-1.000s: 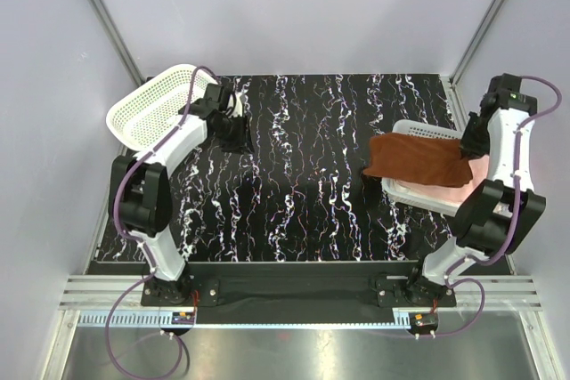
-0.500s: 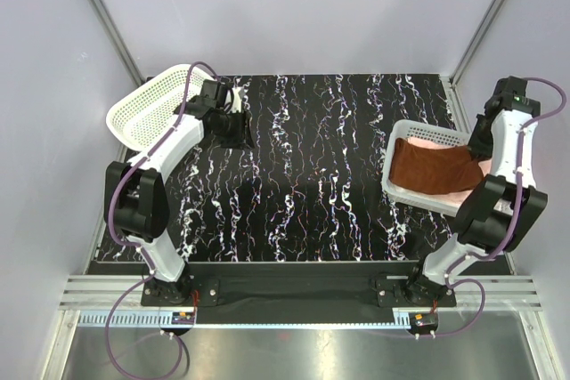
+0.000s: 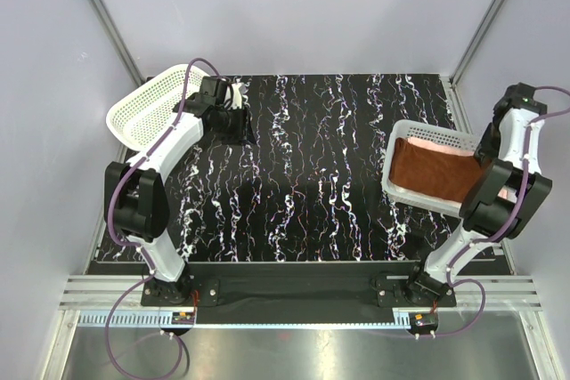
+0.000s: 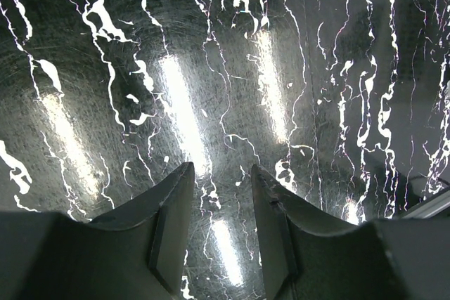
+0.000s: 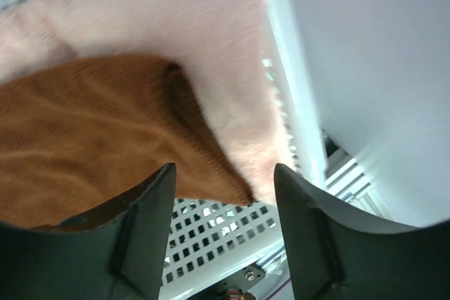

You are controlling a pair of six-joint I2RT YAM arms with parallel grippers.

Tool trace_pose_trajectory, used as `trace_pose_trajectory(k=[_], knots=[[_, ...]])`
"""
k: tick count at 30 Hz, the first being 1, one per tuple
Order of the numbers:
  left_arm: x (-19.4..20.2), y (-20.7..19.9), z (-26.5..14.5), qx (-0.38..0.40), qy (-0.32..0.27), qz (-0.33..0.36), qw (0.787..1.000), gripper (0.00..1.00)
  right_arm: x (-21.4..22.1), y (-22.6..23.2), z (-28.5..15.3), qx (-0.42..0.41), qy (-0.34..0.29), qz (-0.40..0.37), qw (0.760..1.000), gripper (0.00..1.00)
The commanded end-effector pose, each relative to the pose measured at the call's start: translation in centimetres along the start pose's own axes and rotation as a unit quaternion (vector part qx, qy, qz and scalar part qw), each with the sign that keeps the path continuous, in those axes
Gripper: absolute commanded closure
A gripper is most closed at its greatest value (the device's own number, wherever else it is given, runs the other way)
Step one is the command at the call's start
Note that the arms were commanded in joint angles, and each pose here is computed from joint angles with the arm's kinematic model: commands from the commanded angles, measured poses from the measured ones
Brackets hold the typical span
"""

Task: Fold and stack the towels
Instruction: Neatly place the folded towel into the bin

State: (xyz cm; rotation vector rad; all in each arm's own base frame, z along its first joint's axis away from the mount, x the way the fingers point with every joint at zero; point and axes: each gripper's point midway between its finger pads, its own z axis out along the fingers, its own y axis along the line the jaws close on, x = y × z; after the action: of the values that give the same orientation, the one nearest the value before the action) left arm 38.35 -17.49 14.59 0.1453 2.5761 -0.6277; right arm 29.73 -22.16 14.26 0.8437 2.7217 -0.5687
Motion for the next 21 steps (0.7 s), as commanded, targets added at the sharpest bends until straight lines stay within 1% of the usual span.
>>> trace_pose_trajectory(k=[1, 5, 6, 8, 9, 11, 12, 14, 15, 16, 17, 18, 19, 20, 21], knots=[[-1.5, -1.3, -0.8, 0.025, -0.025, 0.016, 0.999, 0.57, -2.3, -2.4, -2.6, 0.035, -0.051, 0.050, 0.997, 0.35], [-1.6, -1.5, -1.2, 0.029, -0.028, 0.017, 0.999, 0.57, -2.2, -1.2, -3.6, -0.006, -0.062, 0.083, 0.995, 0.26], [-1.8, -1.6, -1.3, 0.031, -0.032, 0.018, 0.999, 0.57, -2.2, 0.2, -3.7, -0.044, -0.061, 0.088, 0.993, 0.25], [-1.7, -1.8, -1.6, 0.032, -0.034, 0.020, 0.999, 0.57, -1.9, 2.1, -3.6, -0.091, -0.050, 0.101, 0.989, 0.25], [-1.7, -1.8, -1.6, 0.031, -0.035, 0.021, 0.999, 0.57, -1.7, 3.7, -3.8, -0.129, -0.043, 0.103, 0.985, 0.28], [-1.6, -1.9, -2.0, 0.034, -0.039, 0.026, 0.998, 0.57, -1.8, 4.9, -4.4, -0.149, -0.044, 0.108, 0.982, 0.29], [-1.6, -2.1, -2.1, 0.039, -0.043, 0.030, 0.998, 0.56, -1.9, 6.4, -5.6, -0.168, -0.055, 0.094, 0.980, 0.28], [-1.7, -3.1, -2.8, 0.064, -0.051, 0.039, 0.996, 0.56, -2.6, 7.7, -7.7, -0.182, -0.081, 0.082, 0.977, 0.27], [-2.3, -3.9, -3.8, 0.078, -0.071, 0.050, 0.993, 0.55, -2.7, 9.3, -9.6, -0.203, -0.100, 0.064, 0.972, 0.26], [-2.6, -4.4, -4.4, 0.089, -0.082, 0.056, 0.991, 0.54, -2.7, 10.2, -10.7, -0.214, -0.108, 0.059, 0.969, 0.01], [-2.8, -5.4, -5.3, 0.110, -0.092, 0.065, 0.988, 0.52, -2.6, 11.1, -11.6, -0.226, -0.115, 0.052, 0.966, 0.00], [-3.4, -6.5, -6.7, 0.125, -0.114, 0.078, 0.982, 0.49, -2.2, 12.4, -13.4, -0.258, -0.126, 0.040, 0.957, 0.00], [-3.5, -7.3, -7.7, 0.143, -0.123, 0.087, 0.978, 0.33, -1.6, 14.8, -14.9, -0.293, -0.132, 0.019, 0.947, 0.00], [-3.7, -8.0, -8.5, 0.153, -0.132, 0.094, 0.975, 0.26, -1.2, 15.6, -16.7, -0.325, -0.144, 0.015, 0.935, 0.00], [-4.2, -8.9, -10.3, 0.164, -0.158, 0.108, 0.968, 0.13, -0.5, 17.7, -18.2, -0.386, -0.142, 0.000, 0.912, 0.00]])
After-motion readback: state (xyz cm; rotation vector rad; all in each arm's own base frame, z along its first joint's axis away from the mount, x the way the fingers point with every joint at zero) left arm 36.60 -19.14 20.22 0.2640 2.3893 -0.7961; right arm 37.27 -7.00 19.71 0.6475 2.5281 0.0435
